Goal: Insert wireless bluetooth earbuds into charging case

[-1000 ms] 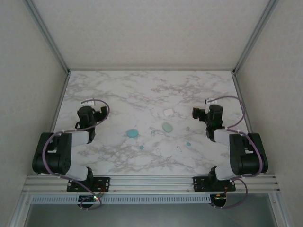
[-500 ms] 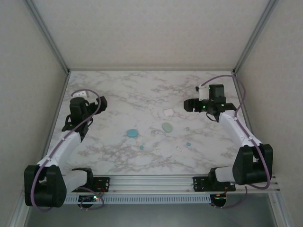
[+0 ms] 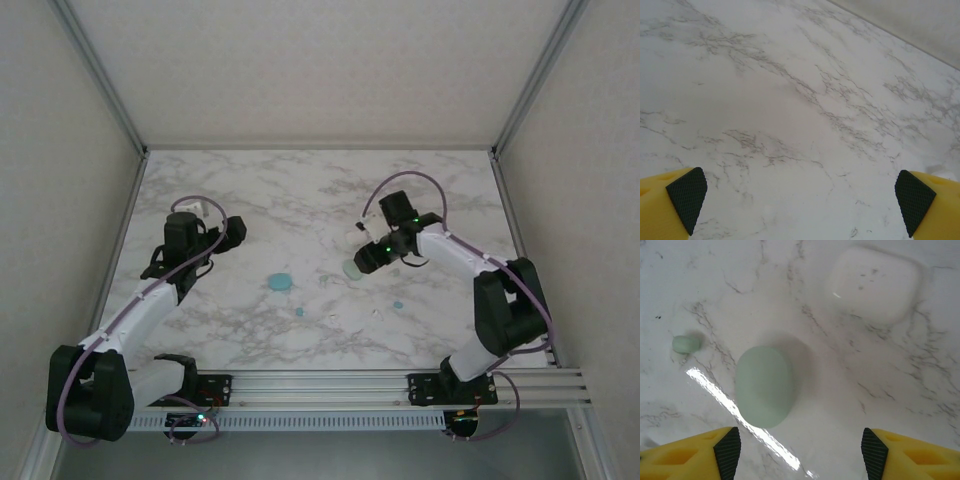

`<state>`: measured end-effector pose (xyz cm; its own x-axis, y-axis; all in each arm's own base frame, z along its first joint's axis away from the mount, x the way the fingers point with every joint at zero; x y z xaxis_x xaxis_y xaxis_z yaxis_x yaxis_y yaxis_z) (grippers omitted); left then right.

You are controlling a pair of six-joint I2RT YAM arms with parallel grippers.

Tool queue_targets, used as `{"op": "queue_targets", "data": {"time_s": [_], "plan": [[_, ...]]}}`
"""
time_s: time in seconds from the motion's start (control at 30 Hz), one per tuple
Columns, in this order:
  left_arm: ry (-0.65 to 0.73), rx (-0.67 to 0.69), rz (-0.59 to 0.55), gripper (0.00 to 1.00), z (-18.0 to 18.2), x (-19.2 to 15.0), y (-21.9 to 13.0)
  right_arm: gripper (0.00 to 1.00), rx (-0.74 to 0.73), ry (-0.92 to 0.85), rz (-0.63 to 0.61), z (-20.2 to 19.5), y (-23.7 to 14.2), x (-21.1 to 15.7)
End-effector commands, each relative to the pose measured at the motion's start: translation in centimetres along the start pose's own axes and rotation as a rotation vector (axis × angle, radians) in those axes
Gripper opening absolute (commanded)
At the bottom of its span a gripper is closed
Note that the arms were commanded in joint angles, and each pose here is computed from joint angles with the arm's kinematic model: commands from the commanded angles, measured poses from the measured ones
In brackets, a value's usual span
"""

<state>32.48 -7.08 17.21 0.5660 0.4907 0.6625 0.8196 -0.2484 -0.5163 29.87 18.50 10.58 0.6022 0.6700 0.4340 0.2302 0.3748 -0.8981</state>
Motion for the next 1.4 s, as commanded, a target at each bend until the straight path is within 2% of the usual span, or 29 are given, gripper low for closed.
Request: {"op": "queue_targets", "data": {"time_s": [0.0, 0.17, 0.3, 0.63, 0.87, 1.23, 1.37], "plan": [[-0.003, 0.019, -0.016, 1.0, 0.2, 0.1, -0.2, 0.71, -0.04, -0.019, 0.022, 0.2, 0.3, 0.8], [-0.005, 0.027, -0.028, 1.0, 0.4, 0.1, -0.2, 0.72, -0.023, -0.013, 0.076, 1.4, 2.0, 0.5], [-0.005, 0.027, -0.032, 1.0, 0.4, 0.2, -0.2, 0.72, -0.066, -0.041, 0.12, 1.2, 3.1, 0.0], [0.001, 0.029, -0.027, 1.0, 0.4, 0.1, -0.2, 0.74, -0.005, -0.086, 0.102, 2.6, 4.2, 0.5], [-0.001, 0.032, -0.021, 1.0, 0.4, 0.0, -0.1, 0.76, -0.015, -0.102, 0.077, 2.7, 3.9, 0.8], [-0.001, 0.041, -0.014, 1.0, 0.5, 0.0, 0.0, 0.73, -0.015, -0.104, 0.141, 3.1, 5.6, 0.3], [0.003, 0.046, -0.016, 1.0, 0.6, 0.1, -0.1, 0.68, -0.03, -0.1, 0.163, 2.9, 6.1, 0.0]]}}
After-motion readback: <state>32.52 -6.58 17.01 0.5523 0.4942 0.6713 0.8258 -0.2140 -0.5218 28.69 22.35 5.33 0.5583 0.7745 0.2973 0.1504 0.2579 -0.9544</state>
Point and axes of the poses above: each hand's point on the last joint's axis, 136 mm out from that joint toward the fingers, its own y axis out along the fingers, its own z axis along the line the jaws close on, x = y × z, the point moved 3 cm from there along -y, back along the fingers, and after that the axes turned 8 degrees about -y, right-handed, at the moved point
